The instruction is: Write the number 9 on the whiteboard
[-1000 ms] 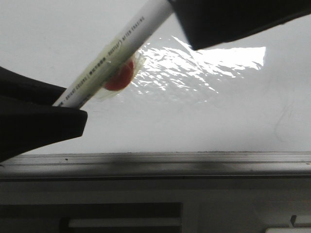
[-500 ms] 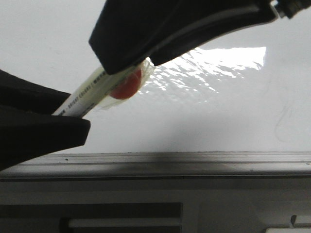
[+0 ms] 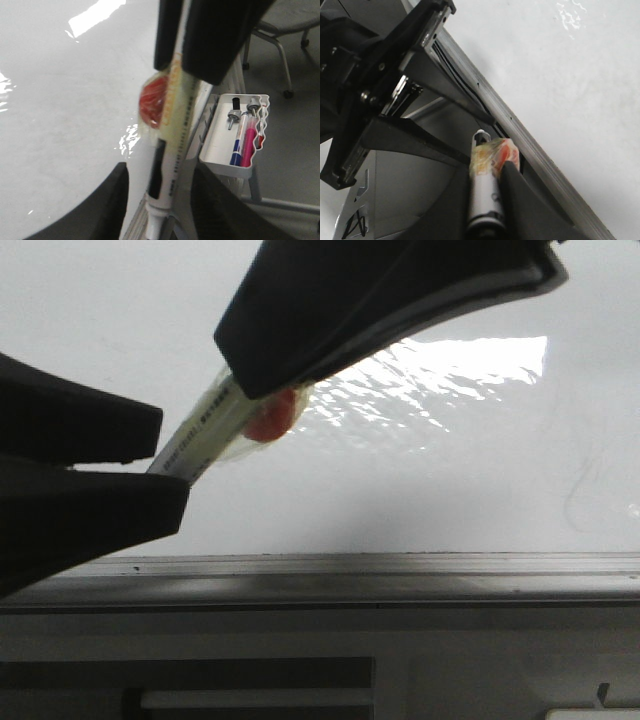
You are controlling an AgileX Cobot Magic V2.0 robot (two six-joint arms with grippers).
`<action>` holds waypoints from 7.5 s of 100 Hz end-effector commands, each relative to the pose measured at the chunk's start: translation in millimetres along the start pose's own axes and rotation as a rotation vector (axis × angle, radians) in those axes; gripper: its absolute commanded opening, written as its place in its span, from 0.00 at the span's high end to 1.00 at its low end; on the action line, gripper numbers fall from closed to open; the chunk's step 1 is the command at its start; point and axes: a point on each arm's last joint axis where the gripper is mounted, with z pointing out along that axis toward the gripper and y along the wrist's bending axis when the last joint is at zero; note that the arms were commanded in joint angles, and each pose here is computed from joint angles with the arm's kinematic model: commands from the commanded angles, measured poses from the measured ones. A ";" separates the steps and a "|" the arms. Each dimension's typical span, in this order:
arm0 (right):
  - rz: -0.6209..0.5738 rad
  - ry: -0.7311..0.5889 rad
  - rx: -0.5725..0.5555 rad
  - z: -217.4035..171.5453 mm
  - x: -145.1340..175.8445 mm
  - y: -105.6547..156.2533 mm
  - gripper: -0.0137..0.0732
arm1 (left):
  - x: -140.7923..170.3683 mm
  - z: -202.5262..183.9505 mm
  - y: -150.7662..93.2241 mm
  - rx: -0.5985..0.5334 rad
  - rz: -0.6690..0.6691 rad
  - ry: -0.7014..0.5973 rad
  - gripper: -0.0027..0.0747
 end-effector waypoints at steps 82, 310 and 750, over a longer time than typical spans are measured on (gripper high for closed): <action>0.175 -0.176 0.287 -42.9 -85.2 -79.0 0.91 | -32.6 -29.0 22.6 -0.244 -0.266 -0.257 0.49; 0.218 0.045 0.011 -7.6 -61.8 -15.2 0.34 | -27.4 10.3 17.3 -0.083 -0.219 -0.127 0.99; -0.097 -0.513 0.130 -69.0 129.7 -18.9 0.91 | 61.9 -138.7 6.4 -1.033 -0.436 0.178 0.99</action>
